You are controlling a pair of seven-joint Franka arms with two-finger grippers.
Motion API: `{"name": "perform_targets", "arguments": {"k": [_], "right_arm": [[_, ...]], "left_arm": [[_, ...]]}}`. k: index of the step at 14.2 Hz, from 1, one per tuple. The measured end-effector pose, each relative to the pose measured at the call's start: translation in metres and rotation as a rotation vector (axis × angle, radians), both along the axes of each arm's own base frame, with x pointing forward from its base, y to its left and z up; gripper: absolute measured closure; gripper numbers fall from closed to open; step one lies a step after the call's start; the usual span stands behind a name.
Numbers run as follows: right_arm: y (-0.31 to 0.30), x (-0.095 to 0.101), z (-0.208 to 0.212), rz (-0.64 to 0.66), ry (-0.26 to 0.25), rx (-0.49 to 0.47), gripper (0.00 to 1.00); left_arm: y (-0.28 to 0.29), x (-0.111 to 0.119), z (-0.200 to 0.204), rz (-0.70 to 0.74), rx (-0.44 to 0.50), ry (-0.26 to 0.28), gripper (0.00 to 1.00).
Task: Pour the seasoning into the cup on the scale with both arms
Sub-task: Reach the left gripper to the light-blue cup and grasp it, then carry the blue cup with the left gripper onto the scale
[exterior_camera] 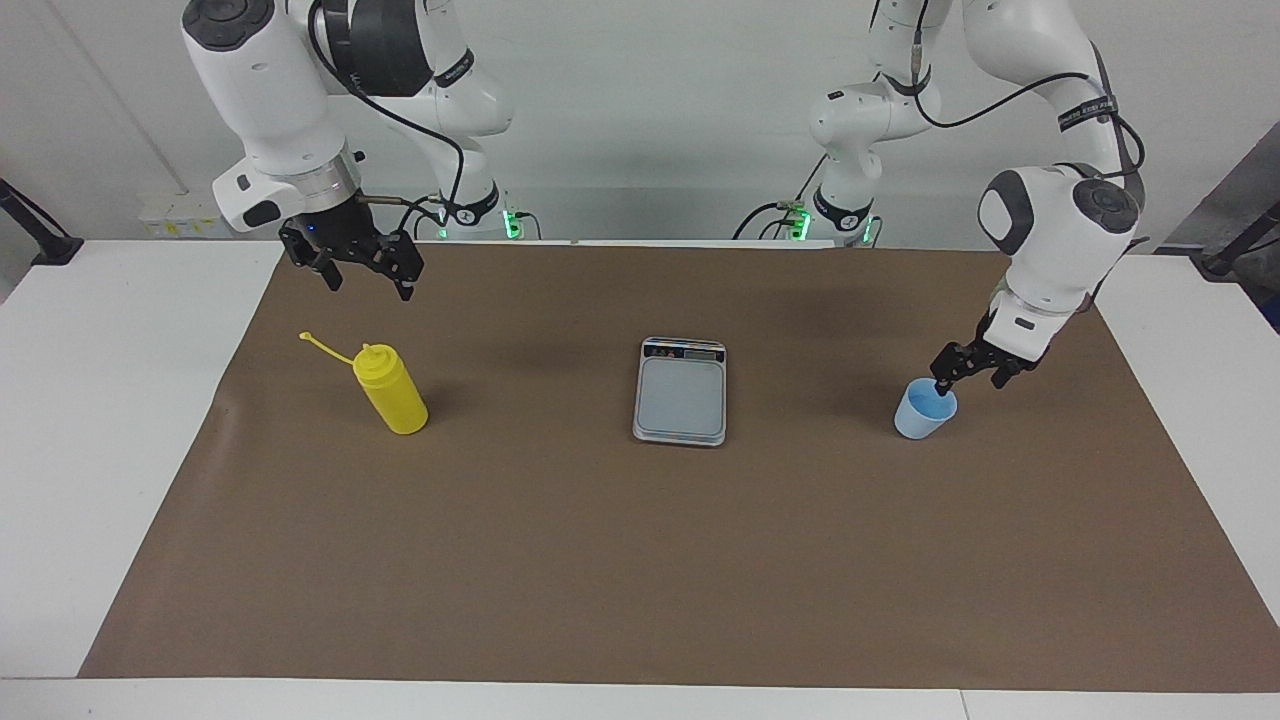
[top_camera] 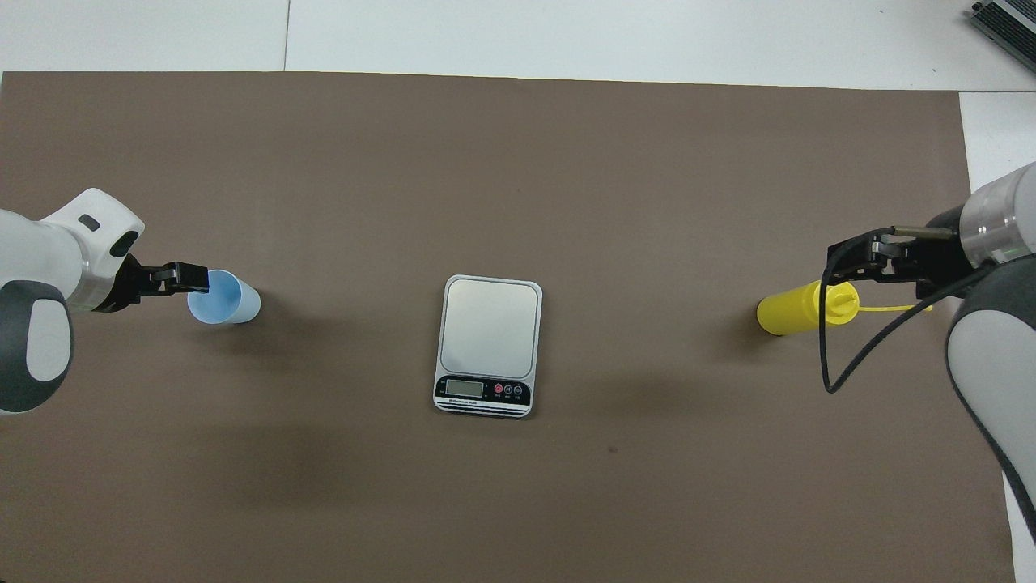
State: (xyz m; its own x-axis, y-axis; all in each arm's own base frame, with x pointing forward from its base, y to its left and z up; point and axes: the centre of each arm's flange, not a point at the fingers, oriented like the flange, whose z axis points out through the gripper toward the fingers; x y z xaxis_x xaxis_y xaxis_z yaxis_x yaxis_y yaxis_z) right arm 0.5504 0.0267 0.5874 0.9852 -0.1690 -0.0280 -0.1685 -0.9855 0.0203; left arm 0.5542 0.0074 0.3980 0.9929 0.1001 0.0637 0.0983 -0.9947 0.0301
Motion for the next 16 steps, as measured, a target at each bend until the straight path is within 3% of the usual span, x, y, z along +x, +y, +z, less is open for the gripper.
{"name": "perform_targets", "arguments": {"k": [8, 9, 16], "right_arm": [[0.000, 0.000, -0.001, 0.000, 0.002, 0.000, 0.00], [0.000, 0.000, -0.001, 0.000, 0.002, 0.000, 0.00], [0.000, 0.000, -0.002, 0.000, 0.005, 0.000, 0.00]], "left_arm": [[-0.001, 0.000, -0.055, 0.036, -0.028, 0.006, 0.00], [-0.001, -0.001, -0.062, 0.038, -0.029, 0.006, 0.08], [-0.005, 0.001, -0.063, 0.030, -0.032, 0.006, 0.93]]}}
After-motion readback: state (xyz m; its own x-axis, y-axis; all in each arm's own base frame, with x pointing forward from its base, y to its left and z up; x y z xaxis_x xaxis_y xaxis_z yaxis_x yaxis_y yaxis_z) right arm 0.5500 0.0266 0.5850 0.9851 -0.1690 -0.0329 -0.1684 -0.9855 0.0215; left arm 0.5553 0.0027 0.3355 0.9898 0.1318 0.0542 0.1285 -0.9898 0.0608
